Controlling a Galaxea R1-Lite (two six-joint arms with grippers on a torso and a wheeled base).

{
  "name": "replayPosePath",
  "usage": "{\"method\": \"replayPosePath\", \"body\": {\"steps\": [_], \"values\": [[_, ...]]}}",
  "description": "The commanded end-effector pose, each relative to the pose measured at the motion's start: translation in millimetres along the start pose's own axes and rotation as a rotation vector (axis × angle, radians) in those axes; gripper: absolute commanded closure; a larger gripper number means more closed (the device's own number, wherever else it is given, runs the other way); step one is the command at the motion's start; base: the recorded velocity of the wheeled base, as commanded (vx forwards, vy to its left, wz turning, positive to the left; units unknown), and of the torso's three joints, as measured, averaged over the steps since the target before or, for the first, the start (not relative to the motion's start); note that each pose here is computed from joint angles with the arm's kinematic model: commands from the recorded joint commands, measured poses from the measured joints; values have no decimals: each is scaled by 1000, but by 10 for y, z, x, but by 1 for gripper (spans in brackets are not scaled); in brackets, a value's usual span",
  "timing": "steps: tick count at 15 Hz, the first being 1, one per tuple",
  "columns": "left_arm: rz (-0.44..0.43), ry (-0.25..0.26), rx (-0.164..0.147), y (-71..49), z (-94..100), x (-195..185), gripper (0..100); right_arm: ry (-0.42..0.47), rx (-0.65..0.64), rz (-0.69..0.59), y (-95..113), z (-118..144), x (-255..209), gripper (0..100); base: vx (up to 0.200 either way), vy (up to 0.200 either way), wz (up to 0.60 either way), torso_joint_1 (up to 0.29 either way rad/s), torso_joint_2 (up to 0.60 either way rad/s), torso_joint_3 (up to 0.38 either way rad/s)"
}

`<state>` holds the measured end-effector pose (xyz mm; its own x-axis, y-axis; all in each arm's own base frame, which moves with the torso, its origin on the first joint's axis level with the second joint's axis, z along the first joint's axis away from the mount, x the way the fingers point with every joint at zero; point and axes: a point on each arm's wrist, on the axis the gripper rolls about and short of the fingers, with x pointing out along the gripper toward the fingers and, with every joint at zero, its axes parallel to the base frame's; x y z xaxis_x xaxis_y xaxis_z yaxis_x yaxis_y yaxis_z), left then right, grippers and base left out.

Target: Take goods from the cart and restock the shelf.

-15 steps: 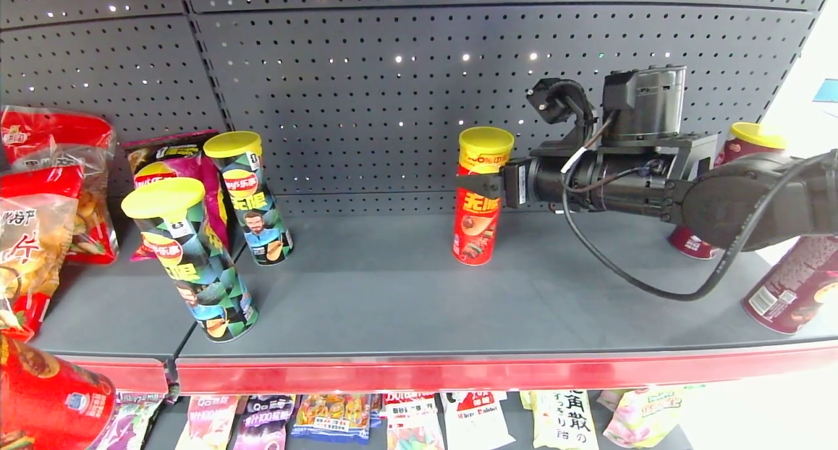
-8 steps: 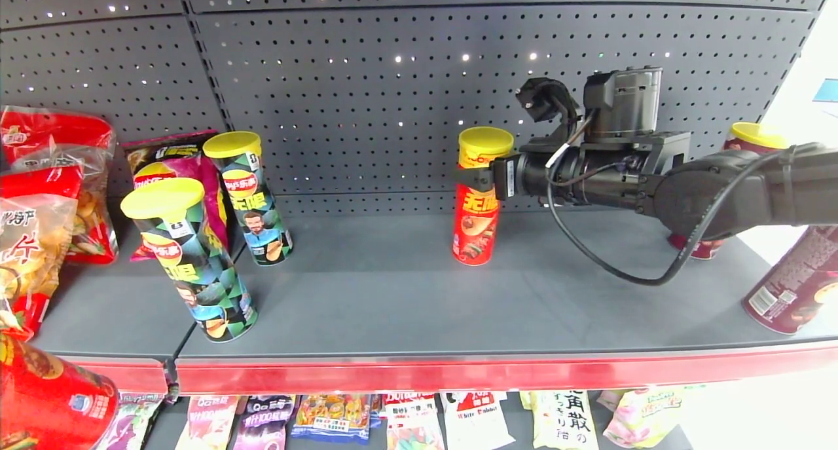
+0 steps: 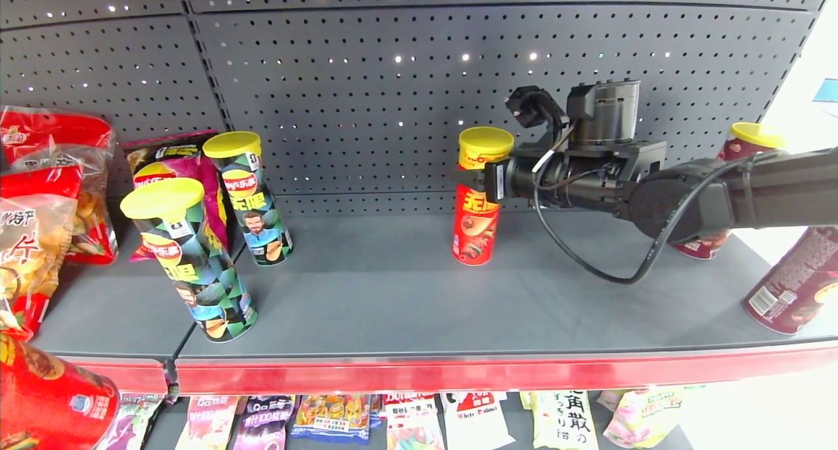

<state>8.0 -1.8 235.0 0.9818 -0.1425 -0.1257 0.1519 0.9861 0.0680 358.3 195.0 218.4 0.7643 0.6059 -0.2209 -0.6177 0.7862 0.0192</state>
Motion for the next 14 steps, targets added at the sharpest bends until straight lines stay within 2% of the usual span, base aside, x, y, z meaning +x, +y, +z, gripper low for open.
{"method": "replayPosePath", "body": {"steps": [1,5,9,11,14], "values": [[0,1,0,0,1,3,100,8,1,0,-7,-76,62,100,0,0,0,0,0,0],[-1,3,0,0,-3,5,100,-10,-9,-27,97,26,-32,100,0,0,0,0,0,0],[-3,13,-2,-3,-39,14,100,-8,-27,-11,331,222,-491,100,0,0,0,0,0,0],[-3,15,-2,-3,-38,17,100,-7,-28,-19,360,218,-635,100,0,0,0,0,0,0],[-3,13,-1,-2,-34,15,100,35,-31,-4,524,56,-930,100,0,0,0,0,0,0]]}}
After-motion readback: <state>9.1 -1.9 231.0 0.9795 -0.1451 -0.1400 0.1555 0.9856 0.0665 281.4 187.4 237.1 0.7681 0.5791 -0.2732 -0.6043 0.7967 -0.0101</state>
